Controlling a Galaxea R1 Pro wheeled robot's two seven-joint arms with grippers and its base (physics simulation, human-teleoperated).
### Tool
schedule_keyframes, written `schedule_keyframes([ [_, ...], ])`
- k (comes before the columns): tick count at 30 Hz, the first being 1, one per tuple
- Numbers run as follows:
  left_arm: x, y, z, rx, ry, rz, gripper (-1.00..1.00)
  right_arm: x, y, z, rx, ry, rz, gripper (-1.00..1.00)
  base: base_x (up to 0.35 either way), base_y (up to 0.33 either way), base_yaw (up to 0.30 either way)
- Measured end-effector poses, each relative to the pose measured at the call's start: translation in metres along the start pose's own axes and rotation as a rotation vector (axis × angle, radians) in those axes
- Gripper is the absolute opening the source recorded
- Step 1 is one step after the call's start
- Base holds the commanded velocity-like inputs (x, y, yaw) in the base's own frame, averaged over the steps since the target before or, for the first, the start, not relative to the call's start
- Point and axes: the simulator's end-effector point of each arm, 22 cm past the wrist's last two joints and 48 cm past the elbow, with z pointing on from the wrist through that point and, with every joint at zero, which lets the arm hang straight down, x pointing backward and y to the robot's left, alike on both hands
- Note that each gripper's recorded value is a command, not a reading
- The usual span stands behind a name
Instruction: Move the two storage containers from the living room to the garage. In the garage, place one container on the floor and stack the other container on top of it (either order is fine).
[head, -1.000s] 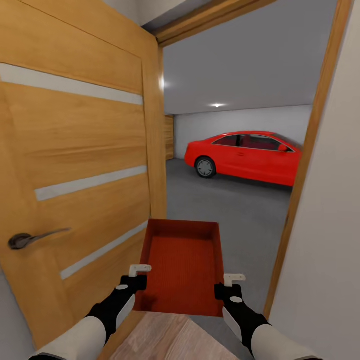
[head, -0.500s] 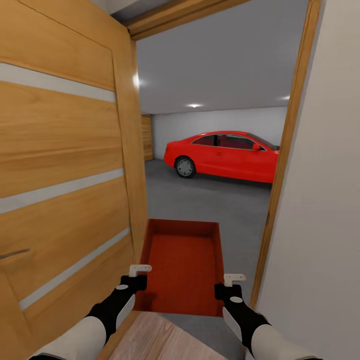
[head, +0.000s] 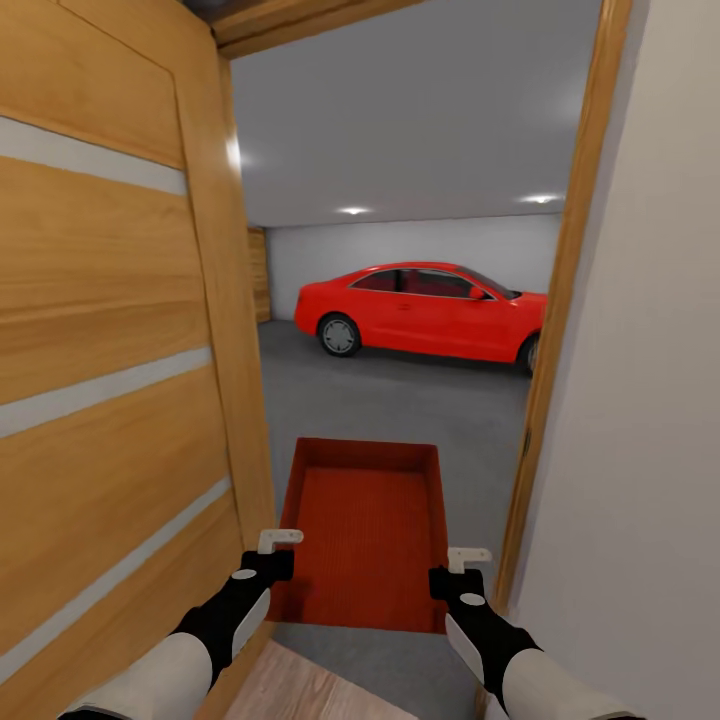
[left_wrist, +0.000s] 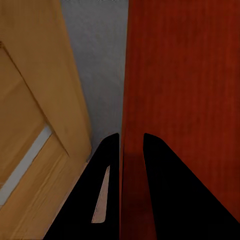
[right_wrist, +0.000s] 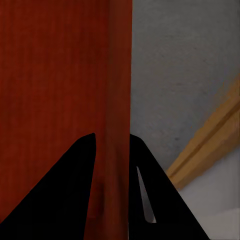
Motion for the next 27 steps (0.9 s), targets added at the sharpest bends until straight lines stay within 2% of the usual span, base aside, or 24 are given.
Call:
schedule_keyframes([
  [9,0.0,-0.0001,0.0,0.0,0.0,0.0,-1.0,0.0,-0.0001,0.0,0.0,0.0,0.0,-1.0,0.237,0.23,-0.031],
  [27,0.0004,-0.0001,0.0,0.0,0.002,0.0,-1.0,0.0004,-0.0001,0.0,0.001,0.002,0.0,-1.0,0.237,0.23,-0.271],
])
